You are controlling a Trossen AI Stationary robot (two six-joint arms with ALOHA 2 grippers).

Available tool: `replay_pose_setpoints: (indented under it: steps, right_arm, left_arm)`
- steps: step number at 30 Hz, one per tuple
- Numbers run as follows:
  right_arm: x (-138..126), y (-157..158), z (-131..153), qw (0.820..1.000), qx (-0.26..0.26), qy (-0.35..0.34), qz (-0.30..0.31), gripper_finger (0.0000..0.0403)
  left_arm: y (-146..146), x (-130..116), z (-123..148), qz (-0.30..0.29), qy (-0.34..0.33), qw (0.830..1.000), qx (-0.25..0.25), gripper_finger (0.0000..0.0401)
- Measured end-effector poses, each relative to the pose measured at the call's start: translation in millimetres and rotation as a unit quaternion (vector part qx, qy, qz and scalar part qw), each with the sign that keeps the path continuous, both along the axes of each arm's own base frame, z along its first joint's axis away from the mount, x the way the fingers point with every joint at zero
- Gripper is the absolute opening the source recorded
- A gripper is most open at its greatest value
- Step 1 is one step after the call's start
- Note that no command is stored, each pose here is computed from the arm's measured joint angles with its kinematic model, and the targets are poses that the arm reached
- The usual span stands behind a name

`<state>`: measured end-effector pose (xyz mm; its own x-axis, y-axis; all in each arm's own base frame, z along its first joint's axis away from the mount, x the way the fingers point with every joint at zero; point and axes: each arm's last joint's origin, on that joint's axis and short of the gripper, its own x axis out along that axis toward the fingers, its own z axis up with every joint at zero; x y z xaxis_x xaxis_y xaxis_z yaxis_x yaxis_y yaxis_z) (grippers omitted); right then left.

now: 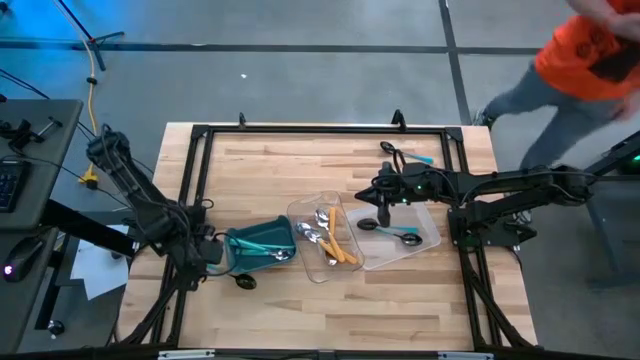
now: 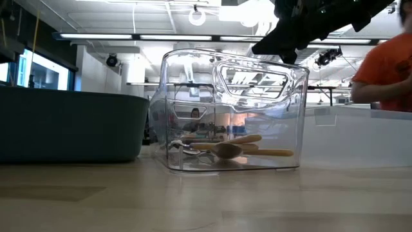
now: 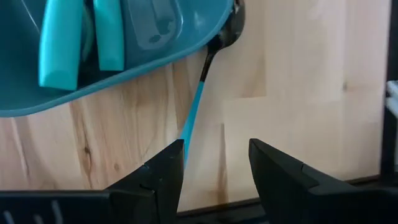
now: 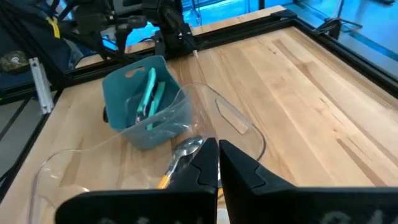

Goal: Sort silverware by color (type)
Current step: Put the blue spoon into the white bin

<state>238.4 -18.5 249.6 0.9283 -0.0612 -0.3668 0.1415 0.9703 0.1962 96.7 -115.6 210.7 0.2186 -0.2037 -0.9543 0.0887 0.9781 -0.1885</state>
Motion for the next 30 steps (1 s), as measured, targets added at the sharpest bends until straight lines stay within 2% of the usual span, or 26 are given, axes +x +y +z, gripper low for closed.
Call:
replay_pose_setpoints:
  steps: [7,30]
  right_arm:
    - [-0.4,-0.8,-0.8,1.0,-0.005,0.005,-0.013,0.0]
    - [-1.4,-0.7,-3.2,1.0,-0.004,0.019,-0.013,0.0]
  left_arm:
    - [1.2,-1.9,-13.3,-0.002,0.001,1.0,0.004,0.0168]
    - [1.3,-1.9,-13.4,-0.005,0.001,1.0,0.005,0.0168]
